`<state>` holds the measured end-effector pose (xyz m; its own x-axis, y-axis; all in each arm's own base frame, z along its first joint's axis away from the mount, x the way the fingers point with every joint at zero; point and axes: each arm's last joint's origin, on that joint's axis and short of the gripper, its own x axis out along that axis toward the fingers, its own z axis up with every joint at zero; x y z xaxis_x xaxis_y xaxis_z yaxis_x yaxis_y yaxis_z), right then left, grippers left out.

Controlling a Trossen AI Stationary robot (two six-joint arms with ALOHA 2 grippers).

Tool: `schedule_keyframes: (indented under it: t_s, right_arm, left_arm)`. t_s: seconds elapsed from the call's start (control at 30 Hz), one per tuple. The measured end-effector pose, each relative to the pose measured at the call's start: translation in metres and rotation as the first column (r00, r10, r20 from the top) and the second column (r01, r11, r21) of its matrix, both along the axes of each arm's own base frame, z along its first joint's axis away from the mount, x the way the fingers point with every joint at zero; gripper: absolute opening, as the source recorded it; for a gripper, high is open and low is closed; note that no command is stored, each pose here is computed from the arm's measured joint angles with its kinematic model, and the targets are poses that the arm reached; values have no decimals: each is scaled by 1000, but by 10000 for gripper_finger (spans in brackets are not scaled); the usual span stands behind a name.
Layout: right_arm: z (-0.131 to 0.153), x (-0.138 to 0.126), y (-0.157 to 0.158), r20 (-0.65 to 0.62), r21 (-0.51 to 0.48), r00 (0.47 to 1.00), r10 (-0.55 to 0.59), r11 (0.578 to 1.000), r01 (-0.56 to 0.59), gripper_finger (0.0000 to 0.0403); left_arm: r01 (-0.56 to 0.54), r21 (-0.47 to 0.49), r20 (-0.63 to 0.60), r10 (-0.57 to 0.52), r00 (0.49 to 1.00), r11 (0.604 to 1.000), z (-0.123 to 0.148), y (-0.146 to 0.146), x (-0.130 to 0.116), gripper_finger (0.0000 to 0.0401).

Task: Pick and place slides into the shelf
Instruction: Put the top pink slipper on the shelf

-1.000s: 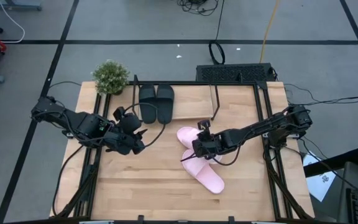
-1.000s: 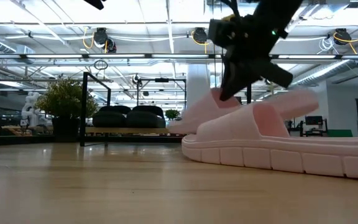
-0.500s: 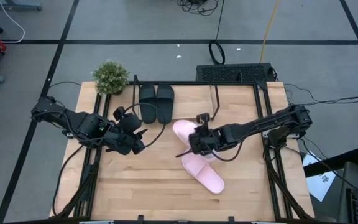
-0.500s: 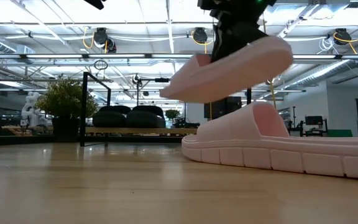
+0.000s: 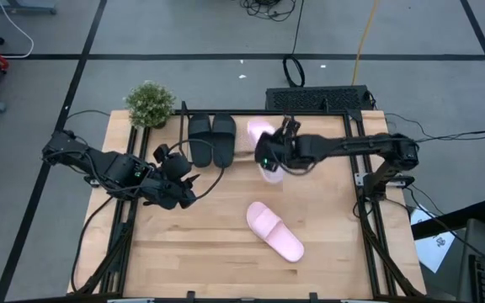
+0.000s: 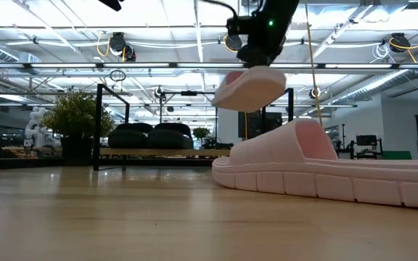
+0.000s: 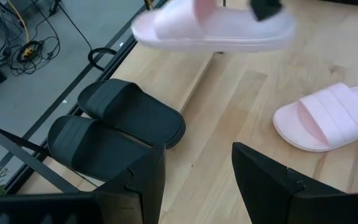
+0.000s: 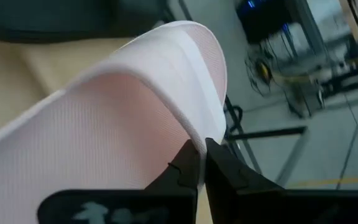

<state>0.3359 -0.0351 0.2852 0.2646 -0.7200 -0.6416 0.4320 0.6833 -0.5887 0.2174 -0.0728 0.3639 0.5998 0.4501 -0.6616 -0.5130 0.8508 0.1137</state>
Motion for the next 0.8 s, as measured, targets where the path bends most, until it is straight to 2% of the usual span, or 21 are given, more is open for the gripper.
schedule_keyframes:
  t_s: [0.13, 0.33, 0.8]
  right_arm:
    - [0, -3, -24, 6, -2, 997, -75, 997, 75, 0]
    - [0, -8, -46, -17, -7, 992, -121, 993, 121, 0]
    - [-24, -18, -69, -63, -8, 983, -173, 985, 173, 0]
  left_arm:
    - [-3, -3, 2, 3, 1000, 1000, 0, 0, 0, 182]
    - [-4, -3, 3, 4, 1000, 1000, 0, 0, 0, 182]
    - [-4, -1, 2, 4, 1000, 1000, 0, 0, 0, 182]
